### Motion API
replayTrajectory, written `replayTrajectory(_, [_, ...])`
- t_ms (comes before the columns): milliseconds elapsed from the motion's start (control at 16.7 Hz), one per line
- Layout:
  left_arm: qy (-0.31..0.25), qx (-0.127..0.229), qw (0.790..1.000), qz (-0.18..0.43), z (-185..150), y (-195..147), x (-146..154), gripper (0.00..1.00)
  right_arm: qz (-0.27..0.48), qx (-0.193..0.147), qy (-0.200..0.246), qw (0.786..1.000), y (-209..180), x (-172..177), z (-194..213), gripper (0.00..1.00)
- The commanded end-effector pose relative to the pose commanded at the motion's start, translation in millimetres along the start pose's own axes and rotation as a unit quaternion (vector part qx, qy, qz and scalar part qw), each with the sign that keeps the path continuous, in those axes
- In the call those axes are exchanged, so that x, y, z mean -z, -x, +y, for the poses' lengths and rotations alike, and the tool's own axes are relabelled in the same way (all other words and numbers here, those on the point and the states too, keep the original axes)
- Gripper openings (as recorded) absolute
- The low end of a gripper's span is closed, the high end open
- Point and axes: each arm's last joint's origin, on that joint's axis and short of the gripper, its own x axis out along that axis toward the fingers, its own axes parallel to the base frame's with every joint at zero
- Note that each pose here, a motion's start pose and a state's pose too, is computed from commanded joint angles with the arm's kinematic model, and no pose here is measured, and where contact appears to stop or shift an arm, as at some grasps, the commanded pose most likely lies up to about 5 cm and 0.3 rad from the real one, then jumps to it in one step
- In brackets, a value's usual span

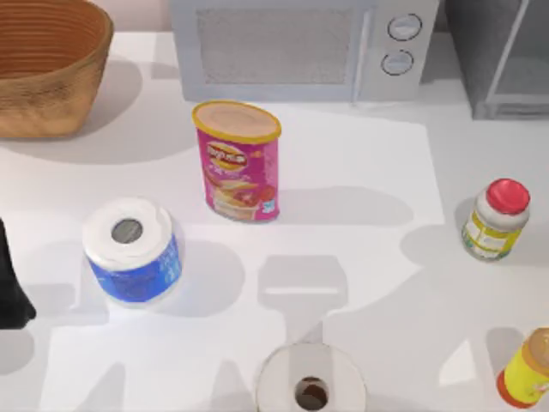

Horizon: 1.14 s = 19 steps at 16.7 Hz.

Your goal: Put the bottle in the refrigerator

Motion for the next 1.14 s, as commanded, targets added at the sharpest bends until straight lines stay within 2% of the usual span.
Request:
replayTrajectory(780, [0.0,0.0,1.0,0.0,0.0,0.0,0.0,1.0,0.0,0.0,0.0,1.0,0.0,0.0,0.0,0.98])
replayTrajectory(1140, [0.0,0.0,1.0,0.0,0.0,0.0,0.0,1.0,0.0,0.0,0.0,1.0,0.0,0.0,0.0,1.0])
